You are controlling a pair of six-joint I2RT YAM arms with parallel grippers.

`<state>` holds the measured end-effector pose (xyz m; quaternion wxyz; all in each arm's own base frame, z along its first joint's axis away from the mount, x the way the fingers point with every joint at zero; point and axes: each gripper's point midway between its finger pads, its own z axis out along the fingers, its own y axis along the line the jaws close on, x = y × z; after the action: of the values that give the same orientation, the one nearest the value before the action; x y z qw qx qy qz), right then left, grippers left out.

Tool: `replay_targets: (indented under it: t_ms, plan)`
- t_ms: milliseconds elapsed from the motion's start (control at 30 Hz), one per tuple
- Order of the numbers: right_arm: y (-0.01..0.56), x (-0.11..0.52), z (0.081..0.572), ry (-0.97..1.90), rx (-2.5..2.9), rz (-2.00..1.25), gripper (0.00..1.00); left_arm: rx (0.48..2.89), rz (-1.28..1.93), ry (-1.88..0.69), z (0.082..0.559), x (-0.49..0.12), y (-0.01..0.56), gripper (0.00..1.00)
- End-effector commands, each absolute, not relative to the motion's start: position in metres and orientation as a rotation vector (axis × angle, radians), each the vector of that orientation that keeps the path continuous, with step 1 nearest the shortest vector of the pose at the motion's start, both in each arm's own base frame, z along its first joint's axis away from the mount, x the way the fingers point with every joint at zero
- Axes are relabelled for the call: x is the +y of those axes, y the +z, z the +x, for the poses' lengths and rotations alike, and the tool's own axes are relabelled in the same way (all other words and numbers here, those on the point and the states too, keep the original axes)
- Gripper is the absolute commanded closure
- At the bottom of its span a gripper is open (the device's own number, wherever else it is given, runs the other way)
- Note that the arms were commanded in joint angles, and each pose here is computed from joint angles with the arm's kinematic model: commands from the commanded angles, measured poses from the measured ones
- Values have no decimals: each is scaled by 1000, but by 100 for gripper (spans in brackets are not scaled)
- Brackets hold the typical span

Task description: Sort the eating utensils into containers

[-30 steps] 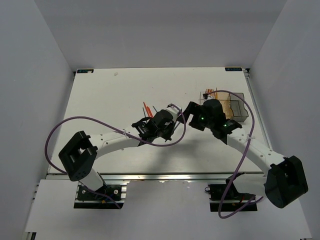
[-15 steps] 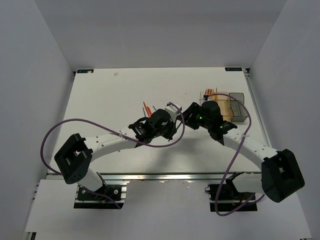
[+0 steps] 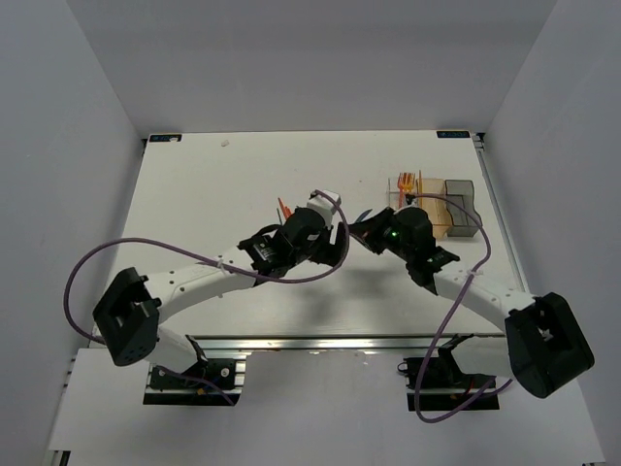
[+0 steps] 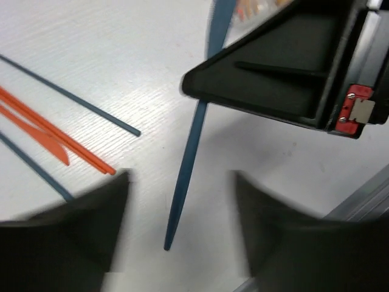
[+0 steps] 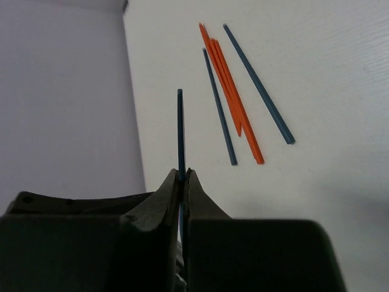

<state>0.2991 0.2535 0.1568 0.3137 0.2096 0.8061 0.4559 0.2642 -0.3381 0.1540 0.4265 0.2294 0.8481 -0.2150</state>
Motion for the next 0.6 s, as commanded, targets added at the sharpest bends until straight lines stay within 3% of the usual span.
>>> replay_targets:
  t_ms: [0, 167, 400, 500, 567]
  plan:
    - [207, 237, 321, 1306, 1820, 754, 100, 2064, 287, -526, 273, -314, 206, 3]
    - [215, 192, 319, 1368, 1469, 1036, 100, 1960, -183, -683, 266, -275, 244, 2]
    - [272, 171, 300, 1490, 1171, 897, 100, 1757, -272, -1081, 254, -300, 312, 2]
    - [279, 158, 290, 1512, 1093, 914, 100, 1774, -360, -1095, 256, -297, 308, 2]
    - [296, 144, 283, 1500, 998, 893, 100, 1668, -451, -1242, 252, -295, 322, 2]
